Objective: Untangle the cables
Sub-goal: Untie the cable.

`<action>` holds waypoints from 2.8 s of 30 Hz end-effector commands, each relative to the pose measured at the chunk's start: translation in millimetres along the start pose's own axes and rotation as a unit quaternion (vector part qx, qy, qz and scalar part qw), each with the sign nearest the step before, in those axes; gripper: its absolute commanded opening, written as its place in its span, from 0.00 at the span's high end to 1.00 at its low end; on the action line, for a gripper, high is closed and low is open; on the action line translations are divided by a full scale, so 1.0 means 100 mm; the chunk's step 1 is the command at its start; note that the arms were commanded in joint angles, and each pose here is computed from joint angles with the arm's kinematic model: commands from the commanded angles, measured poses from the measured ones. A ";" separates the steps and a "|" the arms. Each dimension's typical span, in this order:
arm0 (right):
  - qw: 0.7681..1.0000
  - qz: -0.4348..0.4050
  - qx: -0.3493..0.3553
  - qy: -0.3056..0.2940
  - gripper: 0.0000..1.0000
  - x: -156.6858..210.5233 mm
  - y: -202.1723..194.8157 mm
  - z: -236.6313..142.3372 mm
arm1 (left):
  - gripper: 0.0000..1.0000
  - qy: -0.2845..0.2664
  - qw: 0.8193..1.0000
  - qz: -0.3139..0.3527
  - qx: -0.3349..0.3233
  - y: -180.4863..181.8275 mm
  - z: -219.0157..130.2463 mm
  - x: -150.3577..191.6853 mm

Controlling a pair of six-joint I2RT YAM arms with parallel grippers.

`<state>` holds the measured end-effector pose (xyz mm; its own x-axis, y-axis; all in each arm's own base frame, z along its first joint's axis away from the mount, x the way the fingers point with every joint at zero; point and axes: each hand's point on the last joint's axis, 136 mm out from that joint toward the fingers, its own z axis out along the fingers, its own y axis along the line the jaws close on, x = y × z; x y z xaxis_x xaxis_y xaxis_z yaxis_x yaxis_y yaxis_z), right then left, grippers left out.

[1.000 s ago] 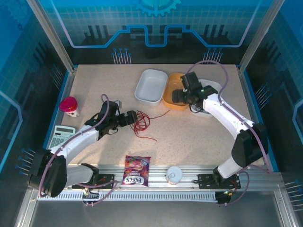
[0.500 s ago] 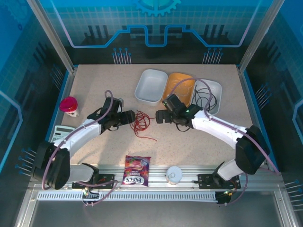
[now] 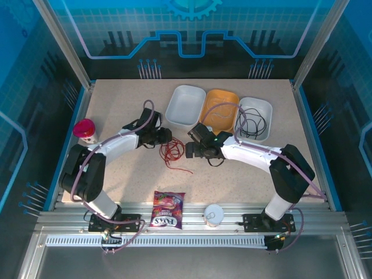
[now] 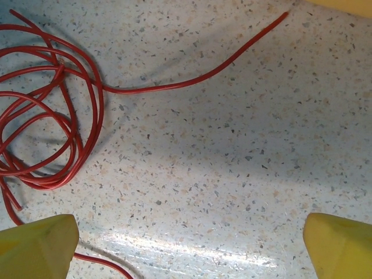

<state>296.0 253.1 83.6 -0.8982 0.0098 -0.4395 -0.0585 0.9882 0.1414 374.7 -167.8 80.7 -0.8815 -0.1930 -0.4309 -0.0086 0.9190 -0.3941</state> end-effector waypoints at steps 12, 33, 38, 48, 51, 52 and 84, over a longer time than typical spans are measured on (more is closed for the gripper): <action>1.000 0.018 -0.015 -0.013 0.00 -0.01 0.05 -0.09 | 0.73 0.066 0.997 0.026 0.019 -0.11 0.26 0.12; 0.999 0.016 -0.032 0.017 0.35 0.00 0.44 0.37 | 1.00 -0.010 0.996 0.019 0.090 -0.40 -0.45 0.03; 0.999 0.021 -0.032 0.001 0.35 -0.03 0.37 0.25 | 1.00 -0.053 0.991 0.033 0.117 -0.54 -0.80 -0.09; 0.997 0.029 -0.057 -0.043 0.35 -0.04 0.25 0.00 | 1.00 -0.145 0.975 0.068 0.157 -0.79 -1.50 -0.35; 0.996 0.032 -0.065 -0.059 0.36 -0.06 0.22 -0.06 | 1.00 -0.182 0.965 0.074 0.171 -0.87 -1.72 -0.45; 0.995 0.032 -0.067 -0.064 0.36 -0.06 0.21 -0.08 | 1.00 -0.193 0.962 0.075 0.176 -0.89 -1.80 -0.48; 0.932 -0.114 -0.170 -0.299 0.27 -0.59 1.28 -0.22 | 1.00 -0.181 0.938 0.020 0.294 -1.30 -2.26 -0.51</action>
<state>313.9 373.0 130.6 -0.5236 -0.0572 -0.8500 -0.4804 0.8438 0.2391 327.2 -194.9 298.6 -0.6869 -0.3516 -0.6361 0.2985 0.6615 -0.6880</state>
